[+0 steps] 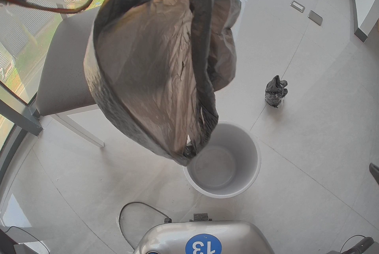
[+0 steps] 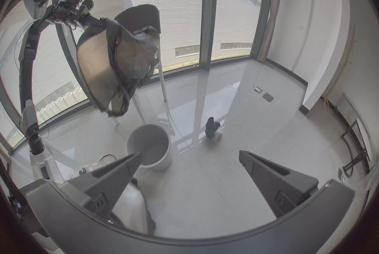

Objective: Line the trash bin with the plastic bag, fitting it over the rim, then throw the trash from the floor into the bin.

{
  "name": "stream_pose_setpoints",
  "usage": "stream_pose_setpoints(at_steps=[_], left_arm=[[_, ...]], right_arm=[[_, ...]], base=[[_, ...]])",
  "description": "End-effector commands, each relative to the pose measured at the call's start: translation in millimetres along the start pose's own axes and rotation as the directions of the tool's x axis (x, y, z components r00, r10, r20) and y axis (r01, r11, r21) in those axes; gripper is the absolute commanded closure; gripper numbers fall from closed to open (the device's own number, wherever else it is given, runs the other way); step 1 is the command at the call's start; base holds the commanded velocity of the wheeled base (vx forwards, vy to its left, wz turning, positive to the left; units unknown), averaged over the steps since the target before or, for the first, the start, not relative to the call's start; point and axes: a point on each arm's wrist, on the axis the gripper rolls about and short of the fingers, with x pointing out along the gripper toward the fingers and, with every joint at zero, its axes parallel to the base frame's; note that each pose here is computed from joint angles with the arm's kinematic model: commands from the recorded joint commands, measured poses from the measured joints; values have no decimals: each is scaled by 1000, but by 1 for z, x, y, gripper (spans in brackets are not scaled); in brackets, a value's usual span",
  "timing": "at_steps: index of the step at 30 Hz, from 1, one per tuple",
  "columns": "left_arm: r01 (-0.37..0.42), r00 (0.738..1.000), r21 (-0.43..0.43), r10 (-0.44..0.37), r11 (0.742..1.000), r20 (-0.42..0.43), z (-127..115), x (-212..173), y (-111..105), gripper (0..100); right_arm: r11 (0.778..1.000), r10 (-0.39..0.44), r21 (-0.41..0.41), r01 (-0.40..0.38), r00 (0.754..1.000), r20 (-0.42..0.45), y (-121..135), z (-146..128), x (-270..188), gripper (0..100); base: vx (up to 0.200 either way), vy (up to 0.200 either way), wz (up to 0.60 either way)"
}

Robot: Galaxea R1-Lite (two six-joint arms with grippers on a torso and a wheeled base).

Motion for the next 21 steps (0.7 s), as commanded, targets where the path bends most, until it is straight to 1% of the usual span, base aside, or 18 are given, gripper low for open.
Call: stream_pose_setpoints(at_steps=[1, 2, 3, 4, 7, 9, 13, 16, 17, 18, 21], left_arm=[[20, 997, 22, -18, 1000, -78, -12, 27, -13, 100], [20, 997, 22, -18, 1000, -78, -12, 27, -13, 100], [20, 995, 24, -17, 1000, -97, -15, 31, -14, 100], [15, 995, 23, -13, 1000, -99, -15, 32, -13, 100], [-14, 994, 21, 16, 1000, -112, -18, 44, -8, 100], [-43, 987, 24, 46, 999, -152, -25, 58, -2, 100], [-45, 972, 38, 52, 998, -229, -39, 84, -5, 100], [-40, 958, 52, 53, 998, -282, -47, 91, -6, 100], [-39, 953, 58, 55, 998, -297, -50, 94, -7, 100], [-38, 950, 61, 55, 997, -306, -51, 95, -7, 100], [-46, 940, 70, 67, 996, -336, -55, 97, -4, 100]], right_arm=[[998, 55, -15, -56, 998, -23, -8, 12, 31, 0], [998, 55, -15, -56, 998, -23, -8, 12, 31, 0], [995, 99, -29, -99, 995, -1, -8, 18, 41, 0], [992, 120, -35, -119, 993, 7, -8, 20, 44, 0], [981, 188, -47, -188, 982, -1, -4, 23, 57, 0], [974, 219, -52, -220, 976, -14, -2, 23, 62, 0], [954, 293, -54, -296, 955, -49, 6, 19, 70, 0], [942, 330, -50, -333, 942, -60, 9, 21, 75, 0], [942, 330, -50, -333, 942, -60, 9, 21, 75, 0], [928, 366, -53, -369, 928, -67, 13, 22, 79, 0], [914, 397, -56, -402, 914, -85, 18, 19, 81, 0]], base=[[0, 0, 0], [0, 0, 0], [0, 0, 0], [0, 0, 0], [0, 0, 0], [0, 0, 0], [0, 0, 0], [0, 0, 0], [0, 0, 0], [0, 0, 0], [0, 0, 0]])
